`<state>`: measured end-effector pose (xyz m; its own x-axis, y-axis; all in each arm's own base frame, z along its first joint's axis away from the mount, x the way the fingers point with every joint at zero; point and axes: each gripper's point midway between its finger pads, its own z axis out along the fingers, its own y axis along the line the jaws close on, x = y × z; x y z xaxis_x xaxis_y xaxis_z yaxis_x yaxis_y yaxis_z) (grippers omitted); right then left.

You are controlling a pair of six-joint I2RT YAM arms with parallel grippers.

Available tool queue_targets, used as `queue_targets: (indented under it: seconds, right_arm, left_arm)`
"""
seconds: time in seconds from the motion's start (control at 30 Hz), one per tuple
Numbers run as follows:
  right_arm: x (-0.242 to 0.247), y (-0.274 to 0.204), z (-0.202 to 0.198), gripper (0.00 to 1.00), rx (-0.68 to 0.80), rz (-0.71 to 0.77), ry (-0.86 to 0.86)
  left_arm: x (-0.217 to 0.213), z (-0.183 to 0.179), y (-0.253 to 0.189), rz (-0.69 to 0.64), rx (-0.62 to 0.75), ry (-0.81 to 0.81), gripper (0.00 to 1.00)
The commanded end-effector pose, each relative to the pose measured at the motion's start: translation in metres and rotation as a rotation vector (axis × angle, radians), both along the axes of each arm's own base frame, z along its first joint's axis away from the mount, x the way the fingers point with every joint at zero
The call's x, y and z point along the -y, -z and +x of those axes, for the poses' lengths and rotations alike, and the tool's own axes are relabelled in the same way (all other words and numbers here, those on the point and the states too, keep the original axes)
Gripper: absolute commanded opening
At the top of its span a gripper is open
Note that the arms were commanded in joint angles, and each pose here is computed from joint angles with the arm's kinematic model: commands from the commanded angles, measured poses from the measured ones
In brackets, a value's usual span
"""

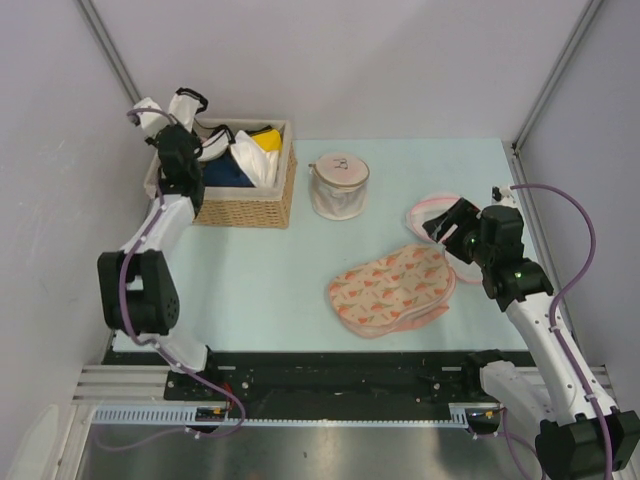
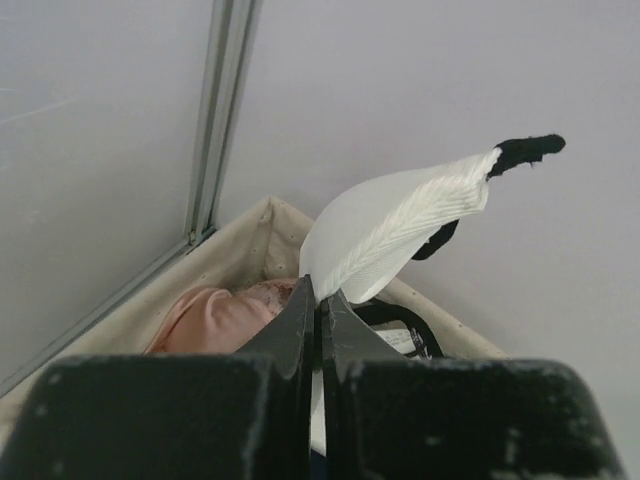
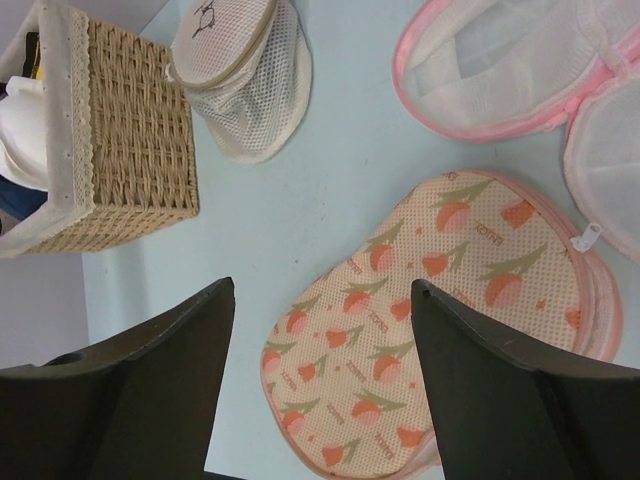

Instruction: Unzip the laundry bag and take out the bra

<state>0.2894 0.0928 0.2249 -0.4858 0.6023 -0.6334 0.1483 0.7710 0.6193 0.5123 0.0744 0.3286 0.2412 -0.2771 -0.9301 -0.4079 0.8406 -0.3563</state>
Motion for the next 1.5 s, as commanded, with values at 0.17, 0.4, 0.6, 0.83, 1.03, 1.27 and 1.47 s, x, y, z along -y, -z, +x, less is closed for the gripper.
queue_targets:
  seconds: [0.17, 0.4, 0.6, 0.83, 1.03, 1.27, 1.47]
  right_arm:
    - [0.007, 0.0, 0.0, 0.75, 0.004, -0.021, 0.032]
    - [0.016, 0.002, -0.001, 0.75, -0.006, -0.038, 0.067]
    - [0.018, 0.004, -0.002, 0.75, -0.014, -0.042, 0.074]
    - [0.014, 0.002, -0.001, 0.75, -0.004, -0.025, 0.06]
    - [0.006, 0.005, -0.003, 0.75, -0.009, -0.018, 0.02]
    - [0.007, 0.007, -0.009, 0.75, -0.006, -0.011, 0.025]
    - [0.007, 0.006, -0.014, 0.75, -0.008, 0.003, 0.039]
  left_arm:
    - [-0.001, 0.052, 0.08, -0.038, -0.143, -0.008, 0.0]
    - [0.006, 0.073, 0.166, -0.057, -0.382, 0.02, 0.01]
    - [0.016, 0.068, 0.136, -0.034, -0.348, 0.088, 0.0]
    - [0.017, 0.029, 0.061, -0.02, -0.236, 0.091, 0.47]
    - [0.014, -0.018, 0.026, -0.016, -0.178, 0.073, 0.71]
    - [0.058, -0.003, -0.012, 0.062, -0.148, 0.278, 0.82]
    - [0.076, 0.05, 0.0, 0.133, -0.258, 0.361, 0.9]
